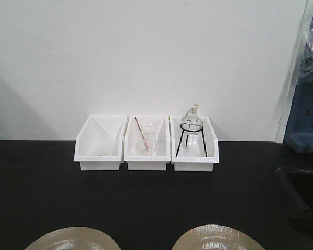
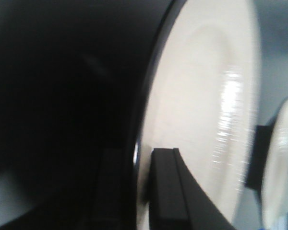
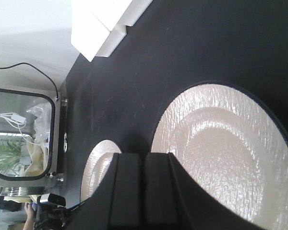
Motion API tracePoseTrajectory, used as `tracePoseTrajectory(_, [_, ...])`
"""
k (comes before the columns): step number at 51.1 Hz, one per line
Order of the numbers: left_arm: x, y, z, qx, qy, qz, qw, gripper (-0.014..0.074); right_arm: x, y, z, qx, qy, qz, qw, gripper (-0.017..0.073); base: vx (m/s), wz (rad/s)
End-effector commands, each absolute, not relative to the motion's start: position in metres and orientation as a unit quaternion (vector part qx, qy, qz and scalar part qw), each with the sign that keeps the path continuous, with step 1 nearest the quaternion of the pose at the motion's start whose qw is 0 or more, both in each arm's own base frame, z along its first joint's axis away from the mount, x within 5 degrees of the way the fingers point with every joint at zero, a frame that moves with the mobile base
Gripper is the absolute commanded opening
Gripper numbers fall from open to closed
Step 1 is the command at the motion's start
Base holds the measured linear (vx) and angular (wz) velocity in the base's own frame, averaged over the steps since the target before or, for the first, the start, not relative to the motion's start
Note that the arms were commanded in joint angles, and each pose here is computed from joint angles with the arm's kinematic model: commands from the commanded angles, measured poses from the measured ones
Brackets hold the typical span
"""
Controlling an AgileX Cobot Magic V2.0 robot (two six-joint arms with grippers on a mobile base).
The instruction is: Arrange circular plates on left workspace
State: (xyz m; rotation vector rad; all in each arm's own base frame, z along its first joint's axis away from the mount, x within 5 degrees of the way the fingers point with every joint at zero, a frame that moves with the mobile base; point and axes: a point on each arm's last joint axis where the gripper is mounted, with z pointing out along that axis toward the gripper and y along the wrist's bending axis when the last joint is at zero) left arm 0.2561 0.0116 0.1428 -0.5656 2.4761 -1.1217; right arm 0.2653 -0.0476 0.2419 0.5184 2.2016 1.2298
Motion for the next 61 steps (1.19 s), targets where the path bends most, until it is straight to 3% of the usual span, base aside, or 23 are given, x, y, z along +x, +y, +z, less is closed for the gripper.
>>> tracePoseTrajectory(1, [0.264,0.008,0.160,-0.202,0.856,-0.428,0.211,-0.0009,0.267,-0.047,0.261,0.175,0.802,0.480,0.310,-0.0006,0.00,0.00])
tracePoseTrajectory(17, [0.300,0.005,0.203,-0.206,0.786,-0.509,0.284,-0.0006,0.267,-0.047,0.261,0.168,0.804,0.475,0.316,-0.0006,0.00,0.00])
tracePoseTrajectory(25, [0.327,-0.012,0.216,-0.191,0.777,-0.526,0.289,-0.0004,0.267,-0.047,0.261,0.170,0.803,0.475,0.318,-0.0006,0.00,0.00])
tracePoseTrajectory(45, [0.390,-0.054,0.187,-0.190,0.783,-0.537,0.249,-0.0003,0.268,-0.048,0.261,0.173,0.803,0.472,0.320,-0.0006,0.00,0.00])
tracePoseTrajectory(61, [0.414,-0.089,0.178,-0.165,0.794,-0.534,0.242,0.0000,0.268,-0.048,0.261,0.174,0.803,0.471,0.321,-0.0006,0.00,0.00])
